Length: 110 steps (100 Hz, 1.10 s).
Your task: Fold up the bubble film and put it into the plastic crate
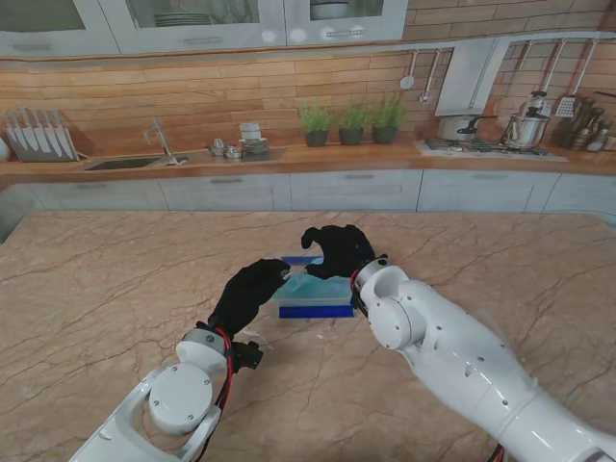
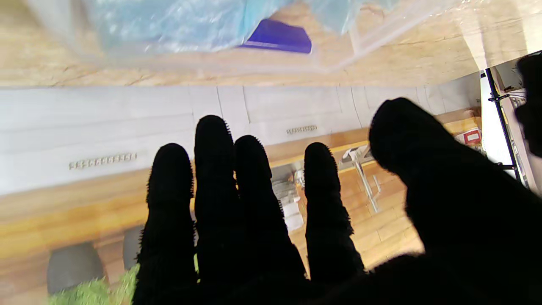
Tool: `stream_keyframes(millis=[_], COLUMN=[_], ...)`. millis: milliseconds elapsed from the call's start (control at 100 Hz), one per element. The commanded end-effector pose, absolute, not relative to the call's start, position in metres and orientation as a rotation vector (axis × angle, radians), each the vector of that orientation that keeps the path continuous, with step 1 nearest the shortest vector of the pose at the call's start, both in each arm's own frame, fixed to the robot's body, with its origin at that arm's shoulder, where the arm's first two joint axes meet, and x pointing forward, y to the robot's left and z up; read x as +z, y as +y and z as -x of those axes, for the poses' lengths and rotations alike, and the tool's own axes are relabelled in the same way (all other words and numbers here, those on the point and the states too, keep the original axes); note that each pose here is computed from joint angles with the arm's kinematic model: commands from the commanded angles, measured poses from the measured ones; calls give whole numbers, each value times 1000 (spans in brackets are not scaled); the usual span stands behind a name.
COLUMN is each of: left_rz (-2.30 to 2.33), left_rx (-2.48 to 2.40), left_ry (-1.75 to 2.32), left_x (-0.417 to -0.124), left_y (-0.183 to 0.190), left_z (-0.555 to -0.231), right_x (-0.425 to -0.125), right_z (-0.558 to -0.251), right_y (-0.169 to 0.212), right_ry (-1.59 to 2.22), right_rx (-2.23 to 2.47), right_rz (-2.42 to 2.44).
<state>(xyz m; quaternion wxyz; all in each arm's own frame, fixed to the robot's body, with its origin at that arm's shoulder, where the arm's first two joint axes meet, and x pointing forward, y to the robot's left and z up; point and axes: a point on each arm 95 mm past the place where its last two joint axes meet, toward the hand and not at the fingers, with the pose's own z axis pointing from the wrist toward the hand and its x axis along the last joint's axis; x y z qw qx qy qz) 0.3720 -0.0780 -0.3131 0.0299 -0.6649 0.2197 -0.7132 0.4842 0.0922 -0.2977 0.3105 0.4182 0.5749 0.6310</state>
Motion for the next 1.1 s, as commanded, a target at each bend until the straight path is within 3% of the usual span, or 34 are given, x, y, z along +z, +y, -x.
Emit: stream_keyframes(millis=[0,500,790,1090], left_rz=[2042,2077,2136,2148], left_rx=[-2195,-1912,-1758,-1717], left_ry=[714,1181,1298,1325], left_x=[-312,-310,-323,-330], left_y=[-74,-37,-33,-38], left_z=[-365,-349,-342,-346], right_x=[-294,-264,-284,-311], right_z=[-478,-431,-400,-376], right_y=[80,-57,-125,-162], right_ry=[1520,1519,1489,1417], right_rx=[1654,1238,937,656], right_rz=[-1080,-1023,-1142,-1396])
